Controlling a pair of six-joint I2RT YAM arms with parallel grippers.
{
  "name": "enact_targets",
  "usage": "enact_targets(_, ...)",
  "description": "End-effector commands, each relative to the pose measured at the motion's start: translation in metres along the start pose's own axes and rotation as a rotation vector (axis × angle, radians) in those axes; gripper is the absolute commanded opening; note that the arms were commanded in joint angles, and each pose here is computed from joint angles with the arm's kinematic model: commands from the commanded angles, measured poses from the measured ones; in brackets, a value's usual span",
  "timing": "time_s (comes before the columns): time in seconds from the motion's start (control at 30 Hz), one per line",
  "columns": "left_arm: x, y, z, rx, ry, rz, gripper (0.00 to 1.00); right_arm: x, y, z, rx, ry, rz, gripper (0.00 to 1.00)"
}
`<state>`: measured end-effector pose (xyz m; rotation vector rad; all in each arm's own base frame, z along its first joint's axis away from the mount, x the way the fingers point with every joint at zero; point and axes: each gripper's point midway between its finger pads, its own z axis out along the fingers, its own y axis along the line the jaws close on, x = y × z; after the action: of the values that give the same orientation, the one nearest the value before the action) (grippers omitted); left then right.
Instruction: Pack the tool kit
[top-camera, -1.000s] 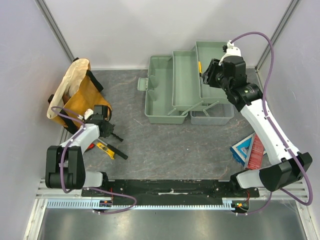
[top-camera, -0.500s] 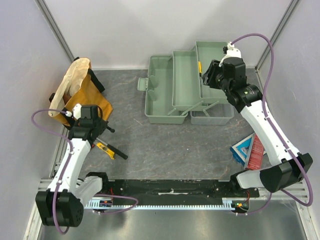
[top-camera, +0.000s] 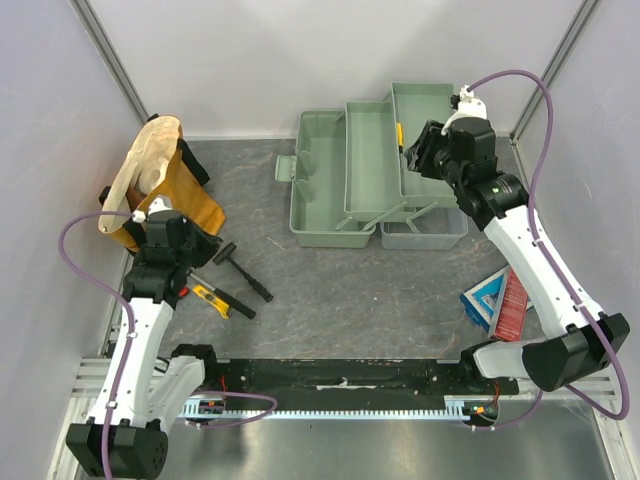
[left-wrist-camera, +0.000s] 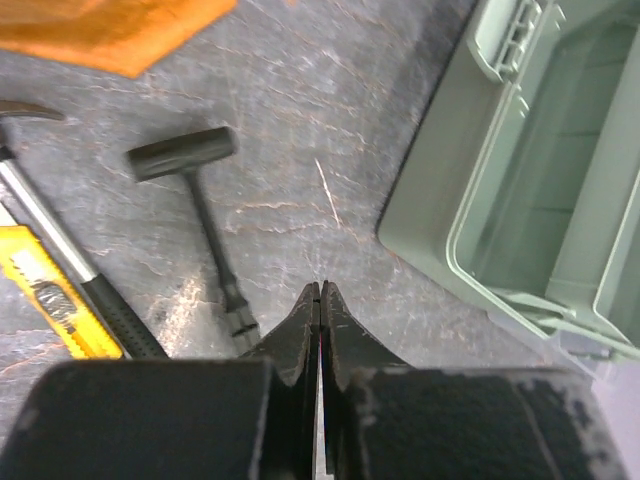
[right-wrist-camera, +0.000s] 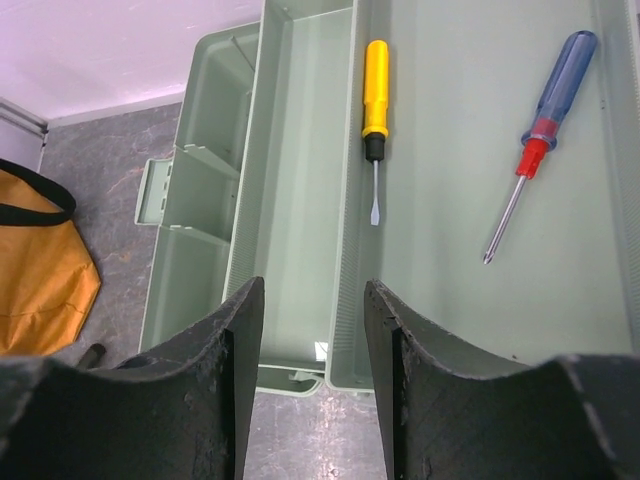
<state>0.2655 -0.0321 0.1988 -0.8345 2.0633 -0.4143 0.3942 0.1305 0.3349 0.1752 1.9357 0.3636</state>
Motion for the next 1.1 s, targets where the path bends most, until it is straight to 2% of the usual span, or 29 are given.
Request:
enact_targets(0.0, 0.006, -0.026, -0.003, 0.135, 0.057, 0.069, 0.02, -0.007, 0.015, -0.007, -0.084, -0.02, 0.013, 0.52)
enact_targets(0.13, 0.014, -0.017, 0.009, 0.103, 0.083, 0.076, 0.02, 0.014, 0.051, -0.01, -0.303, 0.074, -0.059, 0.63)
enact_targets(0.17, 0.017, -0.013, 0.012, 0.085, 0.093, 0.077, 0.1, 0.021, 0.062, -0.013, -0.357, 0.092, -0.086, 0.66)
enact_targets(0.27, 0.033, 0.004, 0.025, 0.022, 0.148, 0.076, 0.47, 0.04, 0.084, -0.019, -0.412, 0.106, -0.156, 0.71)
enact_targets(0.33, 0.045, 0.016, 0.035, -0.032, 0.174, 0.076, 0.59, 0.052, 0.098, -0.022, -0.443, 0.117, -0.18, 0.72)
enact_targets(0.4, 0.057, 0.027, 0.045, -0.088, 0.183, 0.092, 0.64, 0.061, 0.105, -0.022, -0.458, 0.129, -0.181, 0.73)
enact_targets(0.53, 0.081, 0.036, 0.064, -0.202, 0.198, 0.154, 0.65, 0.076, 0.111, -0.018, -0.458, 0.158, -0.16, 0.72)
enact_targets(0.67, 0.106, 0.053, 0.084, -0.337, 0.238, 0.218, 0.61, 0.084, 0.115, -0.022, -0.465, 0.161, -0.159, 0.71)
enact_targets(0.9, 0.124, 0.076, 0.109, -0.497, 0.246, 0.259, 0.57, 0.09, 0.105, -0.023, -0.434, 0.16, -0.161, 0.71)
enact_targets(1.0, 0.127, 0.076, 0.116, -0.498, 0.255, 0.26, 0.51, 0.092, 0.103, -0.024, -0.427, 0.161, -0.162, 0.71)
enact_targets(1.07, 0.13, 0.076, 0.12, -0.495, 0.259, 0.267, 0.43, 0.093, 0.102, -0.024, -0.427, 0.161, -0.162, 0.71)
